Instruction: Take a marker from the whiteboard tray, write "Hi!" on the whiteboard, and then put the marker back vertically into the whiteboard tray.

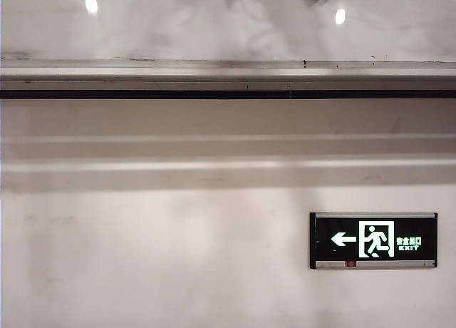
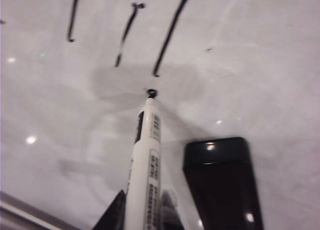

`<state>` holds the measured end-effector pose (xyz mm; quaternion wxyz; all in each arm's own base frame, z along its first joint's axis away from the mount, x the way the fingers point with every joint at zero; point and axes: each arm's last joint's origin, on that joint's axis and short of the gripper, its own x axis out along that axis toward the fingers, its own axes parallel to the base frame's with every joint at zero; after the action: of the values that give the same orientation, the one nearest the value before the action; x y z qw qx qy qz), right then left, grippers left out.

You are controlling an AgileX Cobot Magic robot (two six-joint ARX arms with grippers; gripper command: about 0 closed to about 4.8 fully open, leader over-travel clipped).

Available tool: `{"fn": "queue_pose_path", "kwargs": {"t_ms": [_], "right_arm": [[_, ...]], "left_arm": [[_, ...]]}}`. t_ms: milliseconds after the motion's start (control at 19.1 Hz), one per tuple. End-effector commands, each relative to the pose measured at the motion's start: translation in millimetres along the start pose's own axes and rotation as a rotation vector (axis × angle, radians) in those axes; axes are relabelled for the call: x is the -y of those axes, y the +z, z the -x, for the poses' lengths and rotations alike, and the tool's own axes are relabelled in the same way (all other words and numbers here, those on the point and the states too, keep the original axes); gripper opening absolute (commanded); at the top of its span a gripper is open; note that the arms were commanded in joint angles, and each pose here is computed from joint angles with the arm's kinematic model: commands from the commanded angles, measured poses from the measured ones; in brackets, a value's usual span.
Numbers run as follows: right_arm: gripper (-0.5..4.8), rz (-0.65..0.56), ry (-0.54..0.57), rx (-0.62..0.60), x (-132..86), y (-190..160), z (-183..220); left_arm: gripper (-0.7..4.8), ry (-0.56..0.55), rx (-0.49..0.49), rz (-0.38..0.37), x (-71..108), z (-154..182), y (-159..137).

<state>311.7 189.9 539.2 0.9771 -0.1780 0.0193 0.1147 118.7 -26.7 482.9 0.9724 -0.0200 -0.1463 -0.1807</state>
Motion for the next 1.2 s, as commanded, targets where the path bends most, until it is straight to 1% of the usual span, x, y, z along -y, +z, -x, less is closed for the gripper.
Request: {"fn": "queue_pose_path", "kwargs": {"t_ms": [52, 262, 366, 732, 942, 1203], "right_arm": [[-0.02, -0.016, 0.003, 0.034, 2, 4, 3], [-0.02, -0.021, -0.002, 0.046, 3, 6, 4], [-0.02, -0.018, 0.002, 0.04, 6, 8, 12], [-0.02, -0.023, 0.011, 0.011, 30, 18, 63], [-0.02, -0.026, 0.024, -0.031, 38, 17, 85], [-0.02, -0.073, 0.033, -0.145, 41, 4, 82]], "left_arm": [[-0.06, -0.006, 0.017, -0.004, 0.4, 1, 3], [-0.06, -0.006, 0.017, -0.004, 0.4, 1, 3], [-0.06, -0.006, 0.017, -0.004, 0.4, 1, 3], [-0.06, -0.025, 0.016, -0.004, 0.9, 1, 3], [-0.06, -0.097, 0.011, -0.005, 3.0, 1, 2], [-0.06, -0.198, -0.001, -0.001, 5.5, -1, 1]]}}
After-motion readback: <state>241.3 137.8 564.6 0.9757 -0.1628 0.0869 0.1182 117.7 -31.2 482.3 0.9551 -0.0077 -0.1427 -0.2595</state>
